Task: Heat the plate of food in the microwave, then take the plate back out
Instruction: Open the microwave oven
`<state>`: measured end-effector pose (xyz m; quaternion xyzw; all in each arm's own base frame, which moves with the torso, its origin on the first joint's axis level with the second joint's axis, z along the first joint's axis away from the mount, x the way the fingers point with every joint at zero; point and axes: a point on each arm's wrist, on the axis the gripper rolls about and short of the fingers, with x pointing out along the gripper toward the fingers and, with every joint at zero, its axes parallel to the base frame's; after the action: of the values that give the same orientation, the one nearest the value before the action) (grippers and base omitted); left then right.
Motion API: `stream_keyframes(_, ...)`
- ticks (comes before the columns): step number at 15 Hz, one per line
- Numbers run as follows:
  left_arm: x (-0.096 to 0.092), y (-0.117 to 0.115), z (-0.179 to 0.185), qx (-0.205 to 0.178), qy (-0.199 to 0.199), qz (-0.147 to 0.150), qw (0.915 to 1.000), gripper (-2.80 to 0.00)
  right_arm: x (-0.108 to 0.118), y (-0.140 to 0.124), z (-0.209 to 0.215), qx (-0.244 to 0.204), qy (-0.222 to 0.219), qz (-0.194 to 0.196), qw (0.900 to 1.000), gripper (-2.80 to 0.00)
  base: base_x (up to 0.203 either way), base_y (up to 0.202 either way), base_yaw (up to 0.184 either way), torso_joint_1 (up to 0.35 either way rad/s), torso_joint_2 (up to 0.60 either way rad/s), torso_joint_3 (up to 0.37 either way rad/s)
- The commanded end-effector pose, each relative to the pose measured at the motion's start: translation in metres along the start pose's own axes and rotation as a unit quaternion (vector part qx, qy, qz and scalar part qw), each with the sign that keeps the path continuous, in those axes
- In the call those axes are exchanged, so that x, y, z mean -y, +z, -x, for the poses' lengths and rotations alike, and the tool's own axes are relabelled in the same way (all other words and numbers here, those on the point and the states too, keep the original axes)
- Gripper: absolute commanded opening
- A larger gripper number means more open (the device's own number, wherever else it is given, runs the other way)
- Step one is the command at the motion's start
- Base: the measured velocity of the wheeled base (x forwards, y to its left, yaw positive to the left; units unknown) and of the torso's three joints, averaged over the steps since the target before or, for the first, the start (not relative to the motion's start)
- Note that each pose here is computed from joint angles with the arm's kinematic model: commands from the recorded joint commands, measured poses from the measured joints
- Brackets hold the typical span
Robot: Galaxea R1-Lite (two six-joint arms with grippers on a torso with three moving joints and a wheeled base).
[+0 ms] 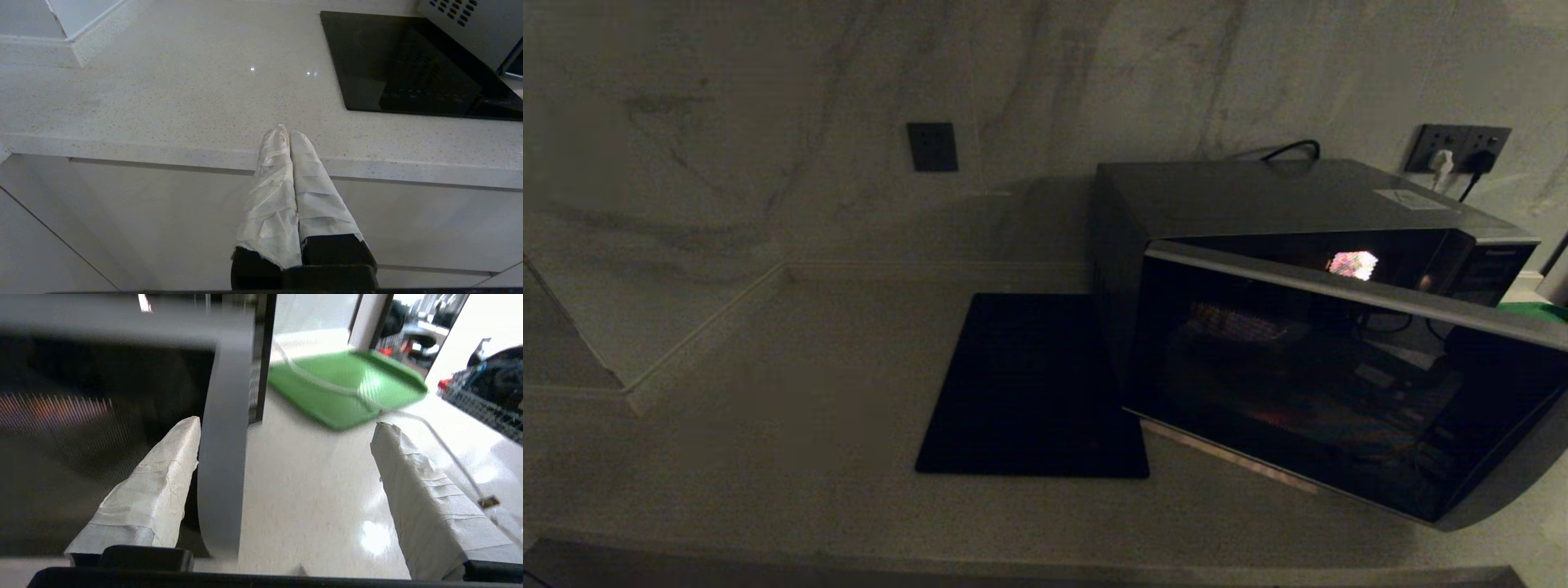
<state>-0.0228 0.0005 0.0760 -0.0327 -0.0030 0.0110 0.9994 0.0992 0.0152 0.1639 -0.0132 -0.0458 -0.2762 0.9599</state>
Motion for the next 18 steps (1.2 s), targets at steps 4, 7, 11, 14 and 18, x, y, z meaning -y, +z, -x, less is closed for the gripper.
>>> stream_keyframes(4,0.0,0.0,0.0,0.001,0.0,0.0,1.0,-2.8,0.007,0.068,-0.001,0.134,-0.034,-0.059,0.989,0.0,0.0,0.0,0.0,0.0,0.0,0.0)
stream_keyframes(7,0.0,0.0,0.0,0.001,0.0,0.0,1.0,-2.8,0.002,0.124,-0.01,0.188,-0.056,-0.082,0.977,0.0,0.0,0.0,0.0,0.0,0.0,0.0)
stream_keyframes(11,0.0,0.0,0.0,0.001,0.0,0.001,1.0,-2.8,-0.012,0.183,-0.028,0.163,-0.052,-0.04,0.984,0.0,0.0,0.0,0.0,0.0,0.0,0.0)
stream_keyframes(14,0.0,0.0,0.0,0.001,0.0,0.0,1.0,-2.8,-0.026,0.217,-0.042,0.083,-0.022,0.037,0.996,0.0,0.0,0.0,0.0,0.0,0.0,0.0)
stream_keyframes(18,0.0,0.0,0.0,0.001,0.0,0.0,1.0,-2.8,-0.039,0.219,-0.052,-0.086,0.045,0.095,0.991,-1.72,0.0,0.0,0.0,0.0,0.0,0.0)
